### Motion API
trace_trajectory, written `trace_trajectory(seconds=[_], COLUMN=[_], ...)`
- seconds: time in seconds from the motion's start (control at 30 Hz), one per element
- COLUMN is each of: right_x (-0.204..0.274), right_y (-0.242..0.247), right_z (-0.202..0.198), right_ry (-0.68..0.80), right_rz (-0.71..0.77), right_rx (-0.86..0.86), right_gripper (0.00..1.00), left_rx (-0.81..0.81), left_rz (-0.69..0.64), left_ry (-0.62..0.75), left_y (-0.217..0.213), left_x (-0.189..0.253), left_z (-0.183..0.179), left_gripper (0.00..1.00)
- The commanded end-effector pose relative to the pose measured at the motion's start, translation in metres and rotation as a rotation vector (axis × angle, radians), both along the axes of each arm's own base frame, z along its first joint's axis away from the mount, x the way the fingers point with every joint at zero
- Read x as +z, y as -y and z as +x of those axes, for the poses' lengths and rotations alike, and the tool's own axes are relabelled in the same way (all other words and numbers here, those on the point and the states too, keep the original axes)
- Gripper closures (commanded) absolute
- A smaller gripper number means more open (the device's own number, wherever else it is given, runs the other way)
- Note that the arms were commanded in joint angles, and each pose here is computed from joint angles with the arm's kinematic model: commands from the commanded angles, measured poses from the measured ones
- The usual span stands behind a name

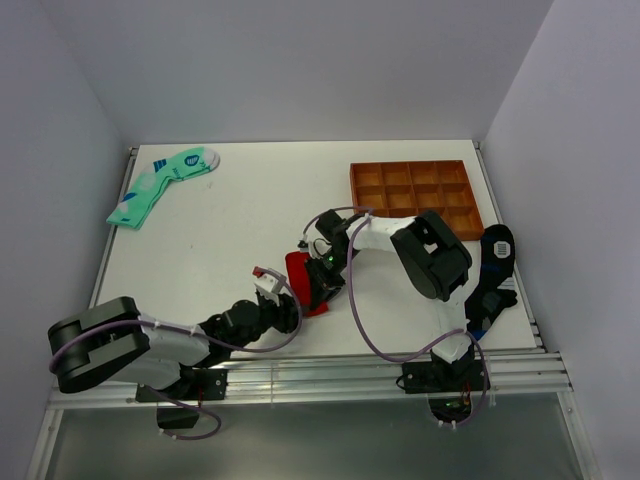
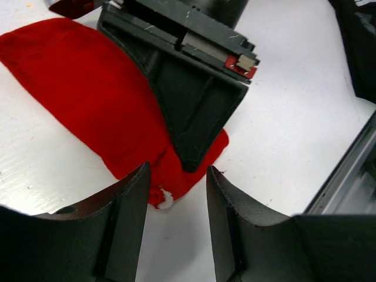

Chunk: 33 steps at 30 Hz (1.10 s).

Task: Roll the socks
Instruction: Roll the sock at the center of the board.

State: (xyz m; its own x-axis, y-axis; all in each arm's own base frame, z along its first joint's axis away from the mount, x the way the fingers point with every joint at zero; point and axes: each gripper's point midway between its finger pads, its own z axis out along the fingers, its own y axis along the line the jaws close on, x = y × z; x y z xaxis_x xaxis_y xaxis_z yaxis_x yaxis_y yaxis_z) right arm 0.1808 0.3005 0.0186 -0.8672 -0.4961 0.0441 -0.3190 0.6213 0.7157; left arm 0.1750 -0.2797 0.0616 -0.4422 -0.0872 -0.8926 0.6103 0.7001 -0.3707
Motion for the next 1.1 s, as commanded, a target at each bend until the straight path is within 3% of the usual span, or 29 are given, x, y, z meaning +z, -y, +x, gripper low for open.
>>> trace_trajectory(seconds=[0.0, 0.3, 1.07], right_x=[-0.015, -0.015, -0.014], right_y=[0.013, 0.013, 0.014], right_z=[0.007, 0.007, 0.005], right_ry=[0.049, 0.051, 0.040], right_rz=[-0.081, -0.086, -0.079], right_rx=[0.012, 0.014, 0.023], right_gripper=[0.83, 0.84, 0.84], left_rx=[-0.060, -0.138, 0.019], left_rz=[-0.078, -0.073, 0.014], left_ry=[0.056, 0.042, 0.007], left_y=[0.015, 0.027, 0.015], left_x=[0.029, 0.029, -0.011], left_z=[-0.004, -0.014, 0.009], left_gripper=[0.52, 0.53, 0.55])
